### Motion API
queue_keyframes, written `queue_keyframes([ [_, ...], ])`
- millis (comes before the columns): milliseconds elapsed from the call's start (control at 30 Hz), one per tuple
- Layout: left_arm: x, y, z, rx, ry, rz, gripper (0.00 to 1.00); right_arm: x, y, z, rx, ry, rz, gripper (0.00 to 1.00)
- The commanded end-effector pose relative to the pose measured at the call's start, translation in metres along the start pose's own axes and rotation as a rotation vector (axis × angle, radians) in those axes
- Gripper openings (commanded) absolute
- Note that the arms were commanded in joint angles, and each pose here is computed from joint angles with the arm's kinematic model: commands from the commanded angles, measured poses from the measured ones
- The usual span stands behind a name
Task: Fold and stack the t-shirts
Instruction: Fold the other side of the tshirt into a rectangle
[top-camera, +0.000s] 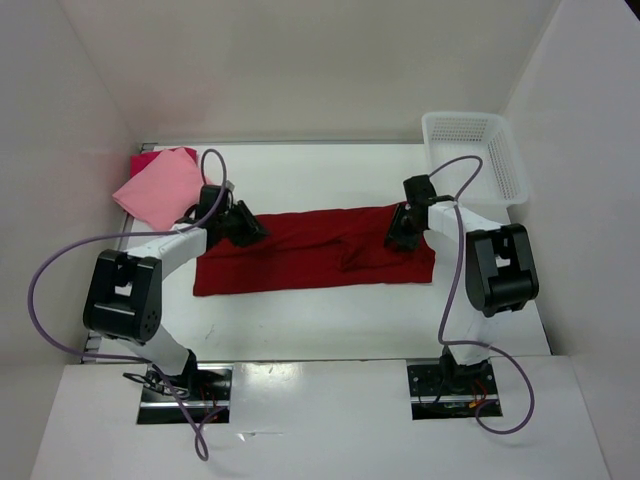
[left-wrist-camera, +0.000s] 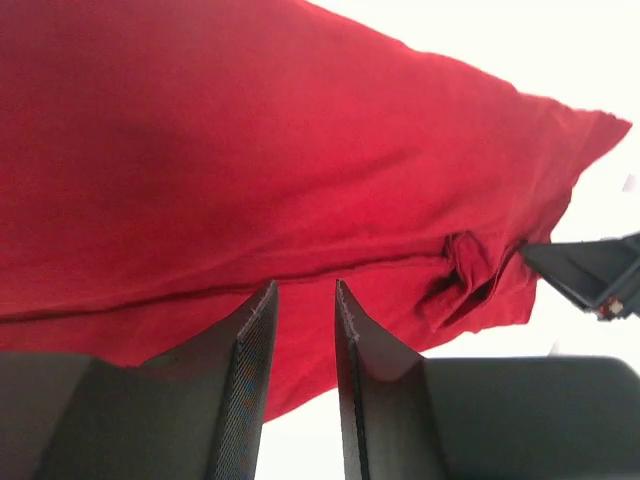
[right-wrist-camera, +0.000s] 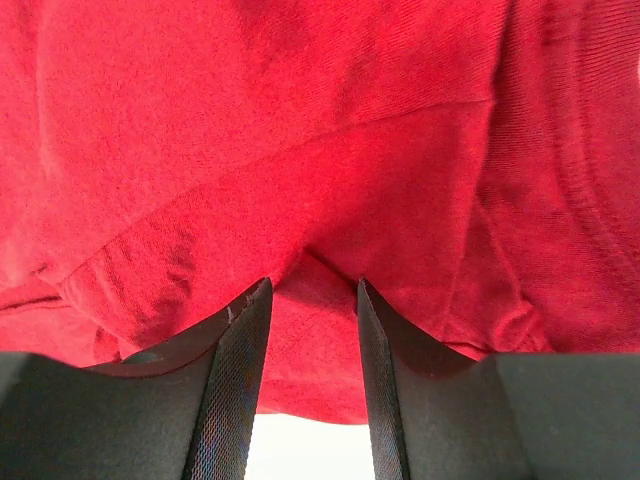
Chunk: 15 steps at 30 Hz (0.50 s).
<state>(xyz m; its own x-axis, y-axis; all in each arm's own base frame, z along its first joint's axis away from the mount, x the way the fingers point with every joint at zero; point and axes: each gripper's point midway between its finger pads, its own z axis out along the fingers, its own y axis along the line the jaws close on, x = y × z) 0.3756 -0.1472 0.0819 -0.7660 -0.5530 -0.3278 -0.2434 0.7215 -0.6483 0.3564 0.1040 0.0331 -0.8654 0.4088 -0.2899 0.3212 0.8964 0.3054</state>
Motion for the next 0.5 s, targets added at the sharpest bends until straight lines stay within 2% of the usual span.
queue_keyframes([
  [0,0.014,-0.01,0.006,0.025,0.023,0.08,0.36,0.006,0.007,0.004,-0.012,0.016,-0.037,0.46],
  [33,0.02,-0.011,0.007,0.023,0.038,0.099,0.36,0.006,0.007,0.004,-0.012,0.016,-0.037,0.46],
  [100,0.037,-0.015,0.011,0.018,0.073,0.136,0.38,0.008,0.005,0.007,-0.006,0.025,-0.036,0.37],
  [233,0.059,-0.014,0.015,0.012,0.121,0.158,0.38,0.003,-0.001,0.004,0.032,-0.003,-0.037,0.08],
  [367,0.064,-0.016,0.015,0.022,0.134,0.173,0.38,-0.002,-0.002,-0.024,0.044,-0.046,-0.039,0.02],
  [467,0.063,-0.016,0.015,0.023,0.134,0.182,0.38,0.021,-0.014,-0.032,0.064,0.002,-0.014,0.02],
])
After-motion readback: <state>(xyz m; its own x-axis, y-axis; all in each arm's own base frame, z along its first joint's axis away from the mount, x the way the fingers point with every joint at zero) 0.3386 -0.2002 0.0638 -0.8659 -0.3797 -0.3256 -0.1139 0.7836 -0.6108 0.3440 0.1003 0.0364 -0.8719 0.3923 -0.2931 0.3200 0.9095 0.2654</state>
